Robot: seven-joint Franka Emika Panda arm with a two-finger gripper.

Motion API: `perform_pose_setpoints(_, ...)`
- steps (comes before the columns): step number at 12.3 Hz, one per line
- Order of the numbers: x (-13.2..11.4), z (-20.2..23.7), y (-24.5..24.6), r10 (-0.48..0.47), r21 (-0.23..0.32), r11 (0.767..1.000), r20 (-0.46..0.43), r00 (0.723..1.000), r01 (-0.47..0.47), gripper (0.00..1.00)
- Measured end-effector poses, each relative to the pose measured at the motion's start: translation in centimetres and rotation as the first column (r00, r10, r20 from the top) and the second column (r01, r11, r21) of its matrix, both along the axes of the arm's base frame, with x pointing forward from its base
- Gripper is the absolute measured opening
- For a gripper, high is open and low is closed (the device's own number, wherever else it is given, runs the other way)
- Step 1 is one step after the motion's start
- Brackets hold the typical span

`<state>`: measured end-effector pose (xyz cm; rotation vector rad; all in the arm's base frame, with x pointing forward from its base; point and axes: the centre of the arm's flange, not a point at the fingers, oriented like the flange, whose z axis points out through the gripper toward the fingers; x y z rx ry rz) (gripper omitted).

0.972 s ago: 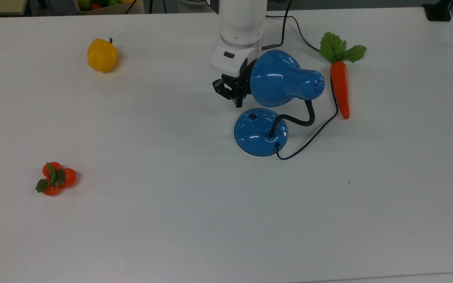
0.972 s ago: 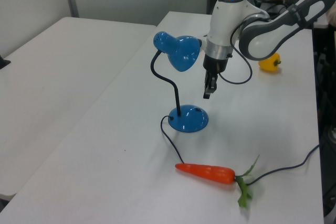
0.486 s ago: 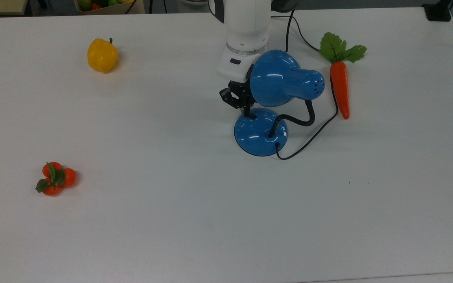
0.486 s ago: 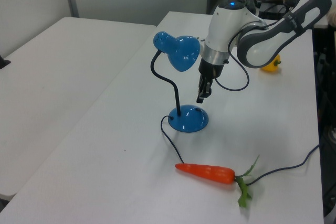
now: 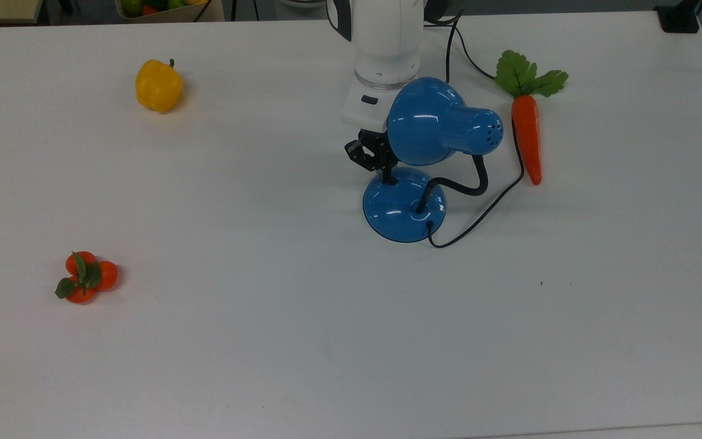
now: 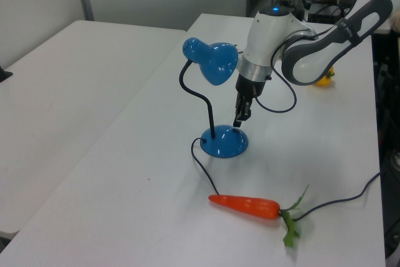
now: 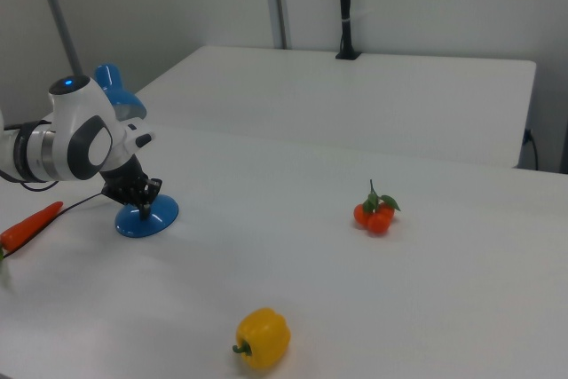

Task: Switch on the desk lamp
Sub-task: 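Press down on the lamp base switch with the gripper fingertips, then hold the gripper on the switch while the lamp lights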

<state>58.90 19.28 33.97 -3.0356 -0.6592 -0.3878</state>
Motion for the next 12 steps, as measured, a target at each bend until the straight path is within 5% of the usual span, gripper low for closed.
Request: perform_pose_setpoints(12,0.1,-0.4,1.6,0.024,0.019,1.000,0.019,1.000,-0.024,0.01)
